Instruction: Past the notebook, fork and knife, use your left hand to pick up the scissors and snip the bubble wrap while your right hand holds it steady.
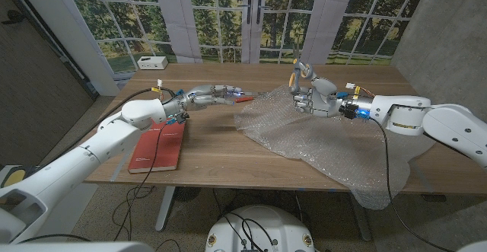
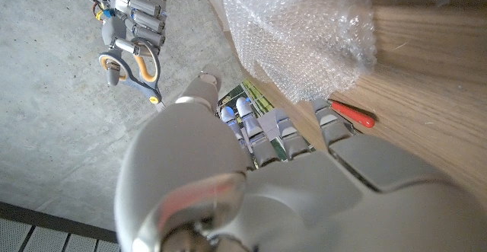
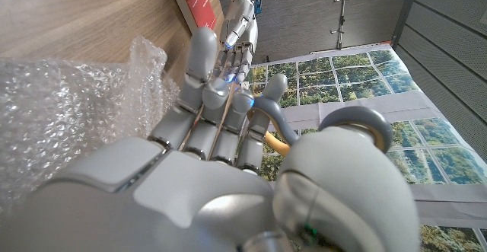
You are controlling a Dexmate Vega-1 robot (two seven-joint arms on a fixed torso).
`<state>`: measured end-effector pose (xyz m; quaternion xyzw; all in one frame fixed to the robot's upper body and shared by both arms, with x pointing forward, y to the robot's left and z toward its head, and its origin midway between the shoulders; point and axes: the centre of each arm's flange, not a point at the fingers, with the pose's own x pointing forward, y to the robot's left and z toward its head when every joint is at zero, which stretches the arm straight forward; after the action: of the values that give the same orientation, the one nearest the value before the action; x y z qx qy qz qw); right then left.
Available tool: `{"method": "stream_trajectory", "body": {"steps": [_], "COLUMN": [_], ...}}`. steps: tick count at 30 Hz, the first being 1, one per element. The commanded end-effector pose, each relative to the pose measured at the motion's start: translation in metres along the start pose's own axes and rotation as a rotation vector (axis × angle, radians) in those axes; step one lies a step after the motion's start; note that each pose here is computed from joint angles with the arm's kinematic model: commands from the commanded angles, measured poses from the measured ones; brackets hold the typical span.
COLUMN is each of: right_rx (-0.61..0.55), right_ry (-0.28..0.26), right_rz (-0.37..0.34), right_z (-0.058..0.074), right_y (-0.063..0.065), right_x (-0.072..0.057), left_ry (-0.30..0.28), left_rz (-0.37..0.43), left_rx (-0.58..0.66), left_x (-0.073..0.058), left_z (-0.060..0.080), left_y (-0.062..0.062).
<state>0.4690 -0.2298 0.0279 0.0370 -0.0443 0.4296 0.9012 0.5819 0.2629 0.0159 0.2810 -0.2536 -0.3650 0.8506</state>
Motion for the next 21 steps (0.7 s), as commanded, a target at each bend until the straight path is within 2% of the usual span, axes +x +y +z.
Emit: {"method": "stream_trajectory", "body": {"steps": [1, 13, 21], "right_rx": [0.005, 0.009, 0.003], "right_ry": [0.003, 0.008, 0.014], "right_rz": [-0.001, 0.003, 0.004], "right_z": [-0.001, 0.0, 0.001], "right_y": [-0.001, -0.004, -0.004], "right_x": [0.0, 0.004, 0.009], "left_ry": [0.051, 0.077, 0.084], "left_rz": [0.051, 0.019, 0.04], "left_rx": [0.103, 0.127, 0.165], "left_x": [0.002, 0.0, -0.004], "left_z": [-0.004, -0.01, -0.011], "left_y": [-0.002, 0.003, 0.008]}}
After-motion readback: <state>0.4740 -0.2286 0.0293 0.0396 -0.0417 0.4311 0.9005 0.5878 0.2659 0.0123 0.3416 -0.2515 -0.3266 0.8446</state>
